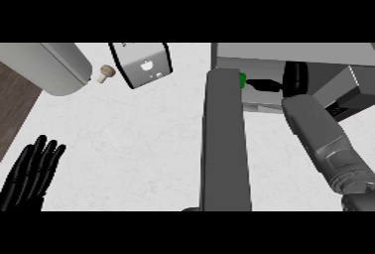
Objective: Pick up the milk, place it into the microwave and close the microwave
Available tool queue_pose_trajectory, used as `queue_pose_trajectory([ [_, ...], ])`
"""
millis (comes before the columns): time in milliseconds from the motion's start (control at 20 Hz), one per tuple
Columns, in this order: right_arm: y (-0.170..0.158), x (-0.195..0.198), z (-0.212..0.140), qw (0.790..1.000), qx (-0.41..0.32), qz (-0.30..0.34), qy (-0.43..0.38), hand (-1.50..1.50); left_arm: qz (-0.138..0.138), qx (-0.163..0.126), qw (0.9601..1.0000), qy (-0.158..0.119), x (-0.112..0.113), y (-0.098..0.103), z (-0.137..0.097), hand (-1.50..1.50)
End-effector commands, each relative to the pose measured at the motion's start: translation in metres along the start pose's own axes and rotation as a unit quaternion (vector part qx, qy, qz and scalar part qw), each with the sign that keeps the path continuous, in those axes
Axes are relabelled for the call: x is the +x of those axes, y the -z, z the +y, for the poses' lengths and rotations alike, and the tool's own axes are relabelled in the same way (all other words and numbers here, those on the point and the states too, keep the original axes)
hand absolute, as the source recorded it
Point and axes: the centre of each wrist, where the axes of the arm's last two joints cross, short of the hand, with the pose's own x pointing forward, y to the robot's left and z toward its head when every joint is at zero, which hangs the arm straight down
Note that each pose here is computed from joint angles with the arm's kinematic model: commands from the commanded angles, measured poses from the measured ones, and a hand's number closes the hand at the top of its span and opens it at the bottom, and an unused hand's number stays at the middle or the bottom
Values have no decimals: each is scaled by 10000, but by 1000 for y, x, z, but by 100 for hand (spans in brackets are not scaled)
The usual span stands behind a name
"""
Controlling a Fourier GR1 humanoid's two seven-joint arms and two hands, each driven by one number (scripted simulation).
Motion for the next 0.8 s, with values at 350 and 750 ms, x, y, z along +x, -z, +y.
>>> queue_pose_trajectory([
  [350,2,-23,-24,9973,151,-42,724,-150,-23,13,10000,21,0,-2,-3,-150],
  [750,-8,-38,-30,9891,405,125,1413,-150,20,48,10000,-66,13,0,-14,-150],
])
